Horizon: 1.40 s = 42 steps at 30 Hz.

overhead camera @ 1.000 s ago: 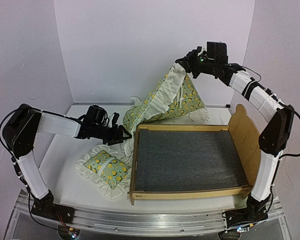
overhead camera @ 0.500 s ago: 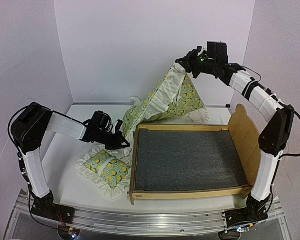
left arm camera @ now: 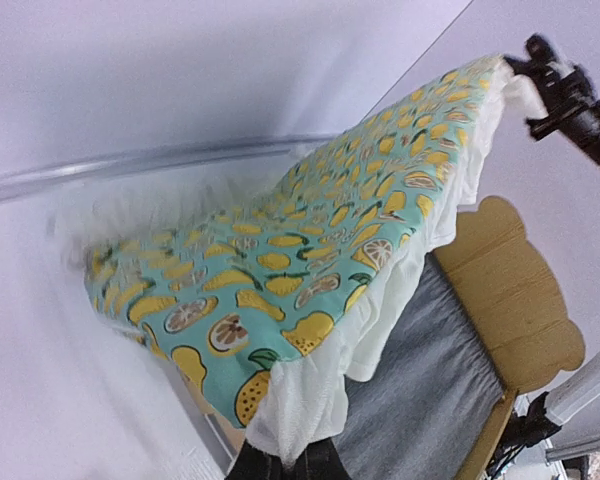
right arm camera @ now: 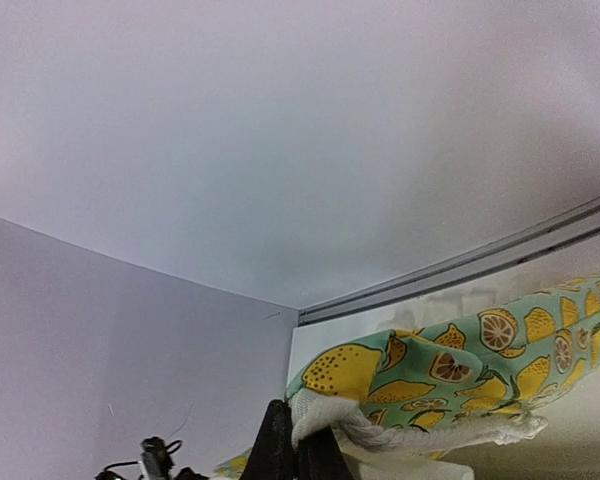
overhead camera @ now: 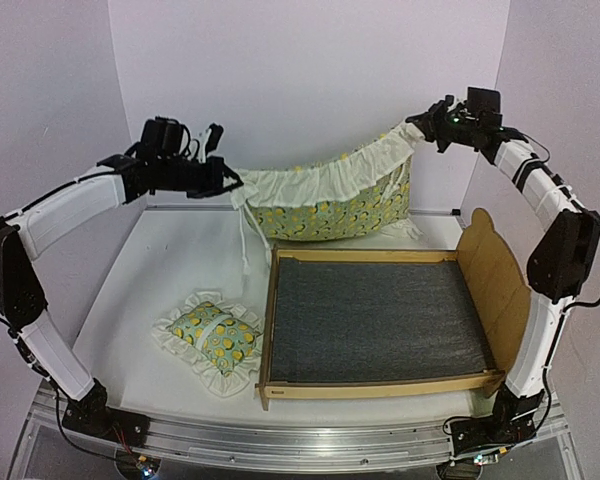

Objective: Set up the pet bed

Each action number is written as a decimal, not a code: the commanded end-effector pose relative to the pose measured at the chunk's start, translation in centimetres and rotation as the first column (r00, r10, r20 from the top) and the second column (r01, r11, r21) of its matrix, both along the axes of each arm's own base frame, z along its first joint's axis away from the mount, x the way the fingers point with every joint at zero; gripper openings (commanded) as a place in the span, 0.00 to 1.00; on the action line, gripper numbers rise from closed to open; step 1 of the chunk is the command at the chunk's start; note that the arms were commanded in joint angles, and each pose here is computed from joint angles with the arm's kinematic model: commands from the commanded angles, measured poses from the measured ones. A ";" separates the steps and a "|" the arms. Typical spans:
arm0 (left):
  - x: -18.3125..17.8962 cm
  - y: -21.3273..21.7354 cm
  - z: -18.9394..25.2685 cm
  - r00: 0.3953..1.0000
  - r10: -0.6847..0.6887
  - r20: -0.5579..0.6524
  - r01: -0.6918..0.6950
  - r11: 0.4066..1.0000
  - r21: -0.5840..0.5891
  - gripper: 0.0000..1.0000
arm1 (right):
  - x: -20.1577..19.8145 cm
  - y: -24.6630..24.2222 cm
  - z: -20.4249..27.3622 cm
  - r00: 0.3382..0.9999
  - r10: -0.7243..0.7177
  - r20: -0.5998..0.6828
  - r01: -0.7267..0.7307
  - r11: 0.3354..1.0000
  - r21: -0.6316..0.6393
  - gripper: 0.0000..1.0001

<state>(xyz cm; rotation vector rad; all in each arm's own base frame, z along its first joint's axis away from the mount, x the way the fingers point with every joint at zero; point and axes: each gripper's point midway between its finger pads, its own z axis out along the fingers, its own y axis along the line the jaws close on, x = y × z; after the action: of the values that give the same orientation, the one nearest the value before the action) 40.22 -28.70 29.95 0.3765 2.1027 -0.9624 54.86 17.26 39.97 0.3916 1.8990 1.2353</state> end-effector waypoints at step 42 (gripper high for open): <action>-22.8 -1.3 -5.6 0.725 -0.437 -0.532 0.336 0.899 -0.281 0.00 | -38.2 -14.1 -16.0 0.786 -0.288 -0.547 -0.122 0.796 -0.593 0.00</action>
<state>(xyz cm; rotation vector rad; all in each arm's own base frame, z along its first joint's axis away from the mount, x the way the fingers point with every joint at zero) 19.13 -30.65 23.39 0.5285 2.5301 -1.6412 20.05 5.18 25.15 0.4406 2.6275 0.4983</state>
